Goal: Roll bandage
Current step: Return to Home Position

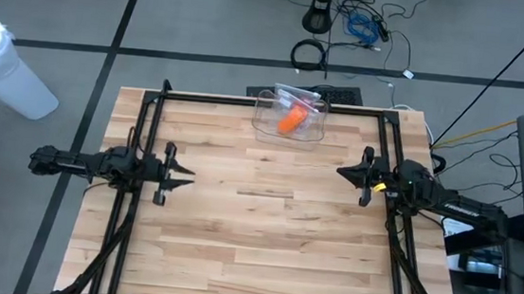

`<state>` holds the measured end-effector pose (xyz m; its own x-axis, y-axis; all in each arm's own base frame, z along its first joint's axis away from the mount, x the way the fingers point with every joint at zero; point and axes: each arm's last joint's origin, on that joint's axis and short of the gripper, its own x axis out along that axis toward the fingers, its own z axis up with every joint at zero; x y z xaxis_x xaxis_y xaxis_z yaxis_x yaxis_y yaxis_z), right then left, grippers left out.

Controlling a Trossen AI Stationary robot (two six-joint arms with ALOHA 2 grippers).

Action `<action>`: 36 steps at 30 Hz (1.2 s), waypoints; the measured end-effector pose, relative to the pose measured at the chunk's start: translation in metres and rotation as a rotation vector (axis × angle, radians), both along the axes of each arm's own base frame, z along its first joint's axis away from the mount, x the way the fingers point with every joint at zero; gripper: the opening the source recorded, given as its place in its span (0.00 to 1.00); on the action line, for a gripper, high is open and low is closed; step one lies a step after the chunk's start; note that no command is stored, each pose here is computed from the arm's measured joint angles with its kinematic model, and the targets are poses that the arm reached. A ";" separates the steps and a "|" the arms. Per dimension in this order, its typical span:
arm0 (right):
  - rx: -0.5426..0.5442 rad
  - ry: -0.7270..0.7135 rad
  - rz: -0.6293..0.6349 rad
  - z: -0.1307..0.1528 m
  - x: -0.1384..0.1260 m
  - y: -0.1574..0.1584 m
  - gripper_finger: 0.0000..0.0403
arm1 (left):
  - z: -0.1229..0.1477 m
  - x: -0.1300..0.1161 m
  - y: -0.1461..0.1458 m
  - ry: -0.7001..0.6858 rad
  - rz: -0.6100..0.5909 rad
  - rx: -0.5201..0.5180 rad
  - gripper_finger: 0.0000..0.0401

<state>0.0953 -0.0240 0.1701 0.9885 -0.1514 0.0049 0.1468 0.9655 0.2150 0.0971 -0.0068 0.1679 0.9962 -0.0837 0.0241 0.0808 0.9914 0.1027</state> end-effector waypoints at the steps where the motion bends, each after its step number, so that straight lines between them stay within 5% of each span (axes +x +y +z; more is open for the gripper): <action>1: -0.020 0.007 0.002 0.000 0.000 0.000 0.00 | 0.000 0.000 -0.001 0.001 -0.027 0.000 0.26; 10: -0.177 0.028 -0.003 0.000 0.001 0.000 0.00 | 0.000 0.000 0.000 0.002 0.007 -0.016 0.02; 36: -0.232 0.048 -0.043 -0.002 0.001 -0.002 0.00 | -0.001 0.000 0.001 0.008 0.023 -0.043 0.03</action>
<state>0.0965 -0.0256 0.1676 0.9811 -0.1937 -0.0021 0.1936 0.9809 -0.0198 0.0974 -0.0062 0.1673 0.9980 -0.0602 0.0189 0.0590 0.9965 0.0592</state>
